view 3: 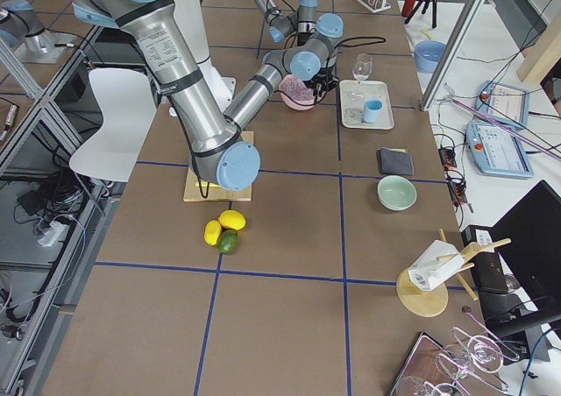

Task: Put ice in cup with scoop
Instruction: 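Lift the ice-filled scoop toward the blue cup while the left arm withdraws, then tilt the scoop over the light-blue cup with the right gripper to pour ice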

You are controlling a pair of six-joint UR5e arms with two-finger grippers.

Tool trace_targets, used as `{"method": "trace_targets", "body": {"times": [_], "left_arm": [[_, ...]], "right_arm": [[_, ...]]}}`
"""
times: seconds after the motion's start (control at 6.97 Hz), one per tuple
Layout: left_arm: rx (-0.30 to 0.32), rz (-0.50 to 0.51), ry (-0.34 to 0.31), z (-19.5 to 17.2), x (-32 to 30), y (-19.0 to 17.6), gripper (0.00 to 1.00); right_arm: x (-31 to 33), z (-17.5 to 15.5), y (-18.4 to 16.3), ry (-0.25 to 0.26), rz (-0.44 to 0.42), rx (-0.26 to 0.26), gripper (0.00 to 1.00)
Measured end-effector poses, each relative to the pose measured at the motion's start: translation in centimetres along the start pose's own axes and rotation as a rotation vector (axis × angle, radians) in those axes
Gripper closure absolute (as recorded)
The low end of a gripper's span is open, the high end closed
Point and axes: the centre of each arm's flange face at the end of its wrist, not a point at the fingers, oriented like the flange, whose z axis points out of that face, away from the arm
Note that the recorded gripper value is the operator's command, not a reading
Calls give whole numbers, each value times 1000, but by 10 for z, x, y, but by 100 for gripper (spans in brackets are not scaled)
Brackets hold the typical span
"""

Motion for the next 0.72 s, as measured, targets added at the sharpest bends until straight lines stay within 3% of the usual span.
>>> {"method": "trace_targets", "body": {"times": [0.43,0.72], "left_arm": [[-44,-63,-127,-69,-54,2,0],[-58,-108,-242,-143,-87,34,0]], "right_arm": [[38,-57,21,62,157,48,100],[54,-75,33,102,292,47,100]]}}
